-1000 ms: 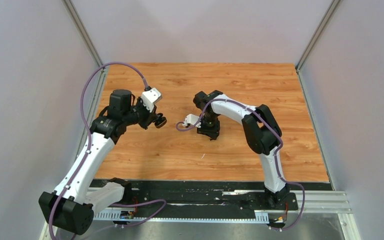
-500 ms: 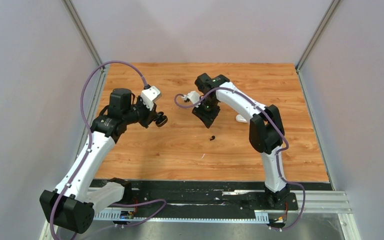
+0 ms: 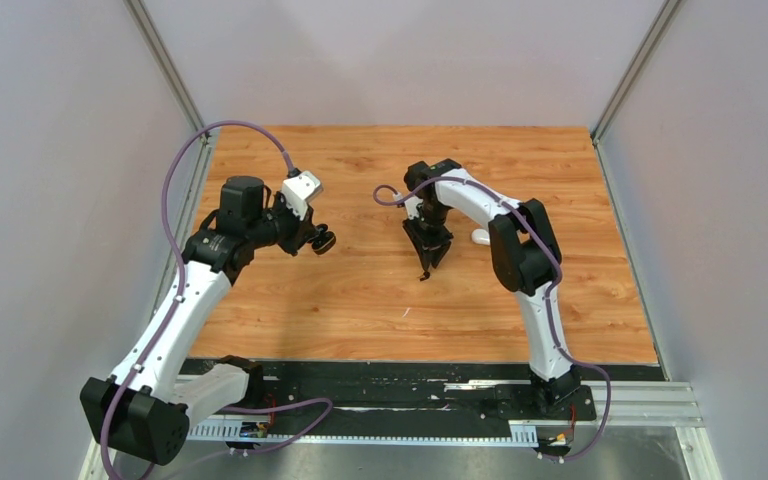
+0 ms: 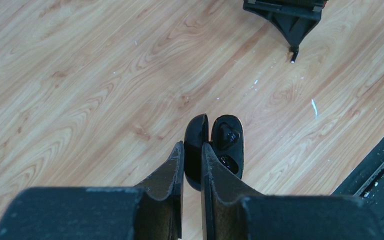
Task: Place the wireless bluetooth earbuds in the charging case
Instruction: Adjust the left earbud at the center of the board, then pick up the left earbud from the center of the board.
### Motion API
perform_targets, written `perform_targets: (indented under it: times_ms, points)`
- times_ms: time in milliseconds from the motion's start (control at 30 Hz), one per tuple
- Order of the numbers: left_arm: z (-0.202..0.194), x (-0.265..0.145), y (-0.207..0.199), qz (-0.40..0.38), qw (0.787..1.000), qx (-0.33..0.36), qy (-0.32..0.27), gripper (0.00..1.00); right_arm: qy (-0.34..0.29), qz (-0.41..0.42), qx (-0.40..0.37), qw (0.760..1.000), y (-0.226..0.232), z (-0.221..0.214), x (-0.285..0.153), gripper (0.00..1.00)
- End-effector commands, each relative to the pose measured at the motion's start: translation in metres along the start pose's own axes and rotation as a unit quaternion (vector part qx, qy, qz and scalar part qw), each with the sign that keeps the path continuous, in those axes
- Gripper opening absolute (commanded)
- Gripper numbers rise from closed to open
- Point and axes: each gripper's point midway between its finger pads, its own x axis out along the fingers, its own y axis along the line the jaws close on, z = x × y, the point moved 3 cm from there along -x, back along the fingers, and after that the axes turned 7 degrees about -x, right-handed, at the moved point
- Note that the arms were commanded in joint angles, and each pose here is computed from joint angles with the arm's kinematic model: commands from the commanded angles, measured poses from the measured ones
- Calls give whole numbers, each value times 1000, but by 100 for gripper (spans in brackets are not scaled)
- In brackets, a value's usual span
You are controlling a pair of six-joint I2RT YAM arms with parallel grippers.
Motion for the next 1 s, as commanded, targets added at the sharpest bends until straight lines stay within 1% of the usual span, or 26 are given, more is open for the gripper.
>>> perform_targets:
  times_ms: [0, 100, 267, 567, 800, 967]
  points:
    - [16, -4, 2, 5, 1000, -8, -20, 0, -19, 12, 49, 999, 10, 14, -2, 29]
    - [17, -3, 3, 5, 1000, -8, -20, 0, -14, 30, 53, 998, 15, 11, 1, 35]
    - [17, -2, 5, 6, 1000, -12, -19, 0, -4, 28, 59, 998, 14, 10, 8, 35]
    - [17, -3, 8, 11, 1000, -13, -19, 0, 34, 32, 72, 996, 14, -5, 23, 32]
    - [15, -3, 9, 12, 1000, -13, -17, 0, 39, 29, 70, 996, 14, -3, 28, 28]
    - [13, -3, 9, 12, 1000, -13, -15, 0, 41, 22, 72, 996, 12, -2, 30, 28]
